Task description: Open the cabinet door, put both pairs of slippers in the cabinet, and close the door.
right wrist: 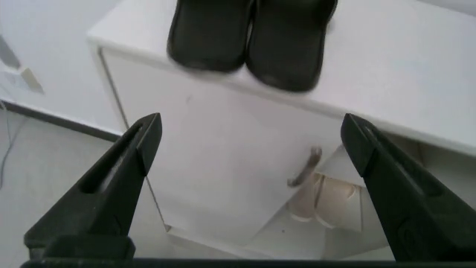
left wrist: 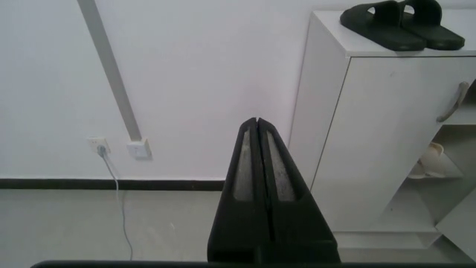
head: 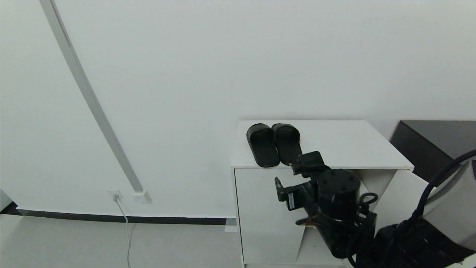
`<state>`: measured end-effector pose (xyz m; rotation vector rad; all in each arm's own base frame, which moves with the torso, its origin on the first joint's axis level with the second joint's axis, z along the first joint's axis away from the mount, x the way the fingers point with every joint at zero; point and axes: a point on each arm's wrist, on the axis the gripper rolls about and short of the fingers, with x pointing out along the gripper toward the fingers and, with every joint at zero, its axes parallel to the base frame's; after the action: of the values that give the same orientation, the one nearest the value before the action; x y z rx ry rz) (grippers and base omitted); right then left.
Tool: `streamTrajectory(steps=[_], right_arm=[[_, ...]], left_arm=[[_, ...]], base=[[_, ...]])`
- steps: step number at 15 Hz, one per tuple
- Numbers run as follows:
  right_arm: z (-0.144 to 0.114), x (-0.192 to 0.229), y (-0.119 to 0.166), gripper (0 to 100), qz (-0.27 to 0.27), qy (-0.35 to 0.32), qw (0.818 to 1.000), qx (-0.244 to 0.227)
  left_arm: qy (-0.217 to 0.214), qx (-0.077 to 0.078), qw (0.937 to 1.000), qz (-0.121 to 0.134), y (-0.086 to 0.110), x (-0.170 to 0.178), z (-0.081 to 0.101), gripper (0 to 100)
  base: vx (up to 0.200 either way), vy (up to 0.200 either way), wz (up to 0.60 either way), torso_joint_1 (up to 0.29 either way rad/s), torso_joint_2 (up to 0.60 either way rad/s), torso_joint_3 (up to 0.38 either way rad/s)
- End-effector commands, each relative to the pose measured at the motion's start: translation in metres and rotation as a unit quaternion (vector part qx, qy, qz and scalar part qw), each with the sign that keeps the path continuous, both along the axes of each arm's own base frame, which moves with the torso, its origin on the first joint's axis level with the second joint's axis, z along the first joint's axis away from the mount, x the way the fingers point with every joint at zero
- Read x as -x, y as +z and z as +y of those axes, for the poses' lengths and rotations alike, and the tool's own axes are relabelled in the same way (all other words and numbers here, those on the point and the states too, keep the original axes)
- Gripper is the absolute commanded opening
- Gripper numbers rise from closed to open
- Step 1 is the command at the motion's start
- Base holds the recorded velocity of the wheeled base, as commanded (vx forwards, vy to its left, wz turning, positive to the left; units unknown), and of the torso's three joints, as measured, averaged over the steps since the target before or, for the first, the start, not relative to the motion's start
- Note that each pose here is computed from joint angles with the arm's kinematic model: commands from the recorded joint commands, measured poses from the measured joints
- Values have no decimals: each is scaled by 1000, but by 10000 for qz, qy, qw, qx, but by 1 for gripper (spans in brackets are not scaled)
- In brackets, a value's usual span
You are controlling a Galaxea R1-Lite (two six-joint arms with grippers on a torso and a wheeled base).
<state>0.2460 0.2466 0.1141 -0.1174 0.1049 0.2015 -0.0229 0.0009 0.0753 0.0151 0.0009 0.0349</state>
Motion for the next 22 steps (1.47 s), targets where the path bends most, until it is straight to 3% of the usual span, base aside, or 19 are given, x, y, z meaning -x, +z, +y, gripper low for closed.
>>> streamTrajectory(steps=[1, 4, 6, 12, 15, 19, 22], right_arm=[[10, -20, 41, 100, -18, -141, 9991, -405], [14, -24, 63, 100, 847, -336, 9943, -555], [14, -24, 66, 100, 998, -436, 9917, -679], [20, -29, 26, 100, 1380, -546, 9876, -506], [32, -47, -1, 100, 1146, -538, 9899, -639], [36, -78, -18, 100, 649, -492, 9954, -497], [36, -96, -23, 100, 589, -591, 9950, -556]], left_arm=[[2, -1, 10000, 5, 0, 0, 0, 0], [-6, 6, 10000, 12, 0, 0, 0, 0], [-6, -1, 10000, 5, 0, 0, 0, 0], [-6, -1, 10000, 5, 0, 0, 0, 0], [-6, 6, 10000, 12, 0, 0, 0, 0], [-6, 14, 10000, 12, 0, 0, 0, 0], [-6, 14, 10000, 12, 0, 0, 0, 0]], base=[[0, 0, 0, 0, 0, 0], [67, 0, 0, 4, 1, 1], [200, 0, 0, -2, -2, 0], [200, 0, 0, 2, -2, 0], [200, 0, 0, 7, 4, 4], [0, 0, 0, 0, 0, 0], [0, 0, 0, 0, 0, 0]])
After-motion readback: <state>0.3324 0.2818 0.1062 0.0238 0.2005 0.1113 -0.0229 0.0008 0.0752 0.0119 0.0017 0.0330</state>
